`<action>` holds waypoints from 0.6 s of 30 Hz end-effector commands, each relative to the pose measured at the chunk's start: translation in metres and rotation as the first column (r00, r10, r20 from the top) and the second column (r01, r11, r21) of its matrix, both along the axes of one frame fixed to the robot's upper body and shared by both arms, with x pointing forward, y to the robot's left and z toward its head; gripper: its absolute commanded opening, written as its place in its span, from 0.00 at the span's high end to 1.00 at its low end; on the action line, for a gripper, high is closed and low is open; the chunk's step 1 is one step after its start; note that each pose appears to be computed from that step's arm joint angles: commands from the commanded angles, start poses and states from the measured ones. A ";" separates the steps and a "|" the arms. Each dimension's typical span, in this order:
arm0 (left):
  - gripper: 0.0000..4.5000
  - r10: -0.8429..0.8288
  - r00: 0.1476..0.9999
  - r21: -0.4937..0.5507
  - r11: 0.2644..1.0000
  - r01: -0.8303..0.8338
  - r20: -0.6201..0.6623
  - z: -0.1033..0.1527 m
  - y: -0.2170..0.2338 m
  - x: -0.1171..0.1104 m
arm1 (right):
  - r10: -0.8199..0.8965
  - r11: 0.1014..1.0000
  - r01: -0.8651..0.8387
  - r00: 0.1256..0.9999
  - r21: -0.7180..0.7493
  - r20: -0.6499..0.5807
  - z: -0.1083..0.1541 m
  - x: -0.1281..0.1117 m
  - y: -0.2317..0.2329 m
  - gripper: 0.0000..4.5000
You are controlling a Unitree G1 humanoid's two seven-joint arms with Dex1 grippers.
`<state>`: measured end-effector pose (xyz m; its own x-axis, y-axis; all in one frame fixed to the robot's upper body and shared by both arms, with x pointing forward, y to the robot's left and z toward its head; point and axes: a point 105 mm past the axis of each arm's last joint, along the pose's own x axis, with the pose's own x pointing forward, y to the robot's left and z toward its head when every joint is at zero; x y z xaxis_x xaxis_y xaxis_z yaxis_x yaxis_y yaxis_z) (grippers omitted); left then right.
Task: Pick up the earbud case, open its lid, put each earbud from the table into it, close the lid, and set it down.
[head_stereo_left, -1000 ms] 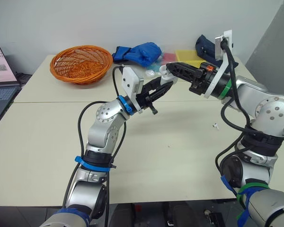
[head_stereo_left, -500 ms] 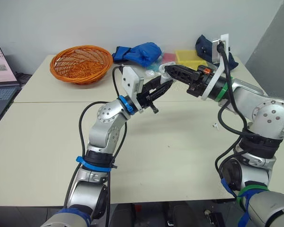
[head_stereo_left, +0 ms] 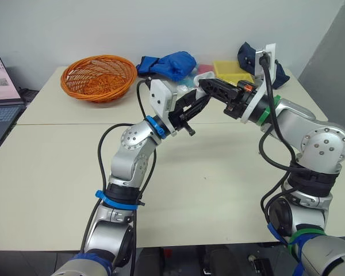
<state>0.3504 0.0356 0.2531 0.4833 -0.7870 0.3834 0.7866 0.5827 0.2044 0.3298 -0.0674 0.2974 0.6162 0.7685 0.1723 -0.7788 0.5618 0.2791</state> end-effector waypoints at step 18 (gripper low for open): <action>0.83 -0.014 0.995 -0.055 0.998 0.020 0.101 0.028 -0.002 -0.012 | -0.043 0.999 0.044 0.999 -0.007 0.032 0.000 0.000 -0.007 0.91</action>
<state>0.3502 0.0331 0.2524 0.4836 -0.7876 0.3818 0.7881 0.5816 0.2015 0.3296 -0.0695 0.2954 0.6262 0.7587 0.1796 -0.7742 0.5777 0.2586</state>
